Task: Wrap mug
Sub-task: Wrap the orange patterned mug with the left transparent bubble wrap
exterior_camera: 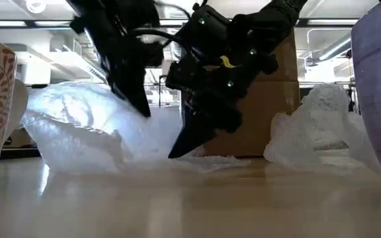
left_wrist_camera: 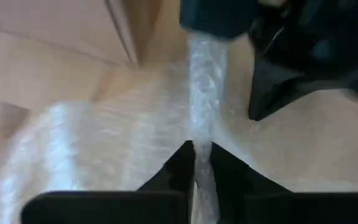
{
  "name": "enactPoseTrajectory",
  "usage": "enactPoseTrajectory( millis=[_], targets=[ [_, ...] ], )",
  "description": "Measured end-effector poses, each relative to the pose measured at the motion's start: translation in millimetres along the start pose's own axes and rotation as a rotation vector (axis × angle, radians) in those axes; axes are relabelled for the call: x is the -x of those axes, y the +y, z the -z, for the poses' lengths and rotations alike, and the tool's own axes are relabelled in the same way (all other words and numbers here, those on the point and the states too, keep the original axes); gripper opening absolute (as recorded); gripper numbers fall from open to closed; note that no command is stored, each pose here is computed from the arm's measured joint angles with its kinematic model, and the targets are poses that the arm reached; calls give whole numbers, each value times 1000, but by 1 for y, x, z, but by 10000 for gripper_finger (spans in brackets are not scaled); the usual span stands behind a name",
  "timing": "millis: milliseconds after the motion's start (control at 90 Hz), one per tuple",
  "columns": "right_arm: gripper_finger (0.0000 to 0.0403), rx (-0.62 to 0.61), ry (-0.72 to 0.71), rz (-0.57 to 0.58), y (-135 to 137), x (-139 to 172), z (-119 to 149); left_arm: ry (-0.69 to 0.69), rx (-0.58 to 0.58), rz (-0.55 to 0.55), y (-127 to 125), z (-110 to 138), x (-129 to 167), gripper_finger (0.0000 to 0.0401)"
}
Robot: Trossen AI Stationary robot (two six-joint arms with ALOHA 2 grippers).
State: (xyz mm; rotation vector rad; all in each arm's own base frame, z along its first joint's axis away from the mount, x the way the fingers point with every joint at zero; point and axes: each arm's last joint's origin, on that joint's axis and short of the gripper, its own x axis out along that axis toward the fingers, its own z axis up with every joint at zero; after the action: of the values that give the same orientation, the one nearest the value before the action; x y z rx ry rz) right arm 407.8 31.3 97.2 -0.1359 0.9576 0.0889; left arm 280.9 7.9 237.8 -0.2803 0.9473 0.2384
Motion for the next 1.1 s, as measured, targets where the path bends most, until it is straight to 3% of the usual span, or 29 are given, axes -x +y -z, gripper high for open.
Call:
enactPoseTrajectory(
  millis=[200, 378, 578, 856, 978, 1100],
  targets=[
    [0, 13, 175, 122, -3, 8, 12, -93, 31, 58, -16, 17, 69, 4],
    [0, -65, 358, 176, -1, 28, 26, -39, 43, 43, -27, 49, 97, 2],
    [0, -157, 458, 180, 9, 48, 39, 38, 52, 60, -39, 80, 84, 2],
    [0, -171, 444, 183, 14, 50, 42, 116, 93, 126, -42, 116, 51, 7],
    [0, -165, 436, 178, 12, 51, 39, 138, 121, 158, -42, 116, 52, 46],
    [0, -159, 425, 173, 11, 51, 37, 143, 106, 258, -47, 103, 70, 111]
  ],
)
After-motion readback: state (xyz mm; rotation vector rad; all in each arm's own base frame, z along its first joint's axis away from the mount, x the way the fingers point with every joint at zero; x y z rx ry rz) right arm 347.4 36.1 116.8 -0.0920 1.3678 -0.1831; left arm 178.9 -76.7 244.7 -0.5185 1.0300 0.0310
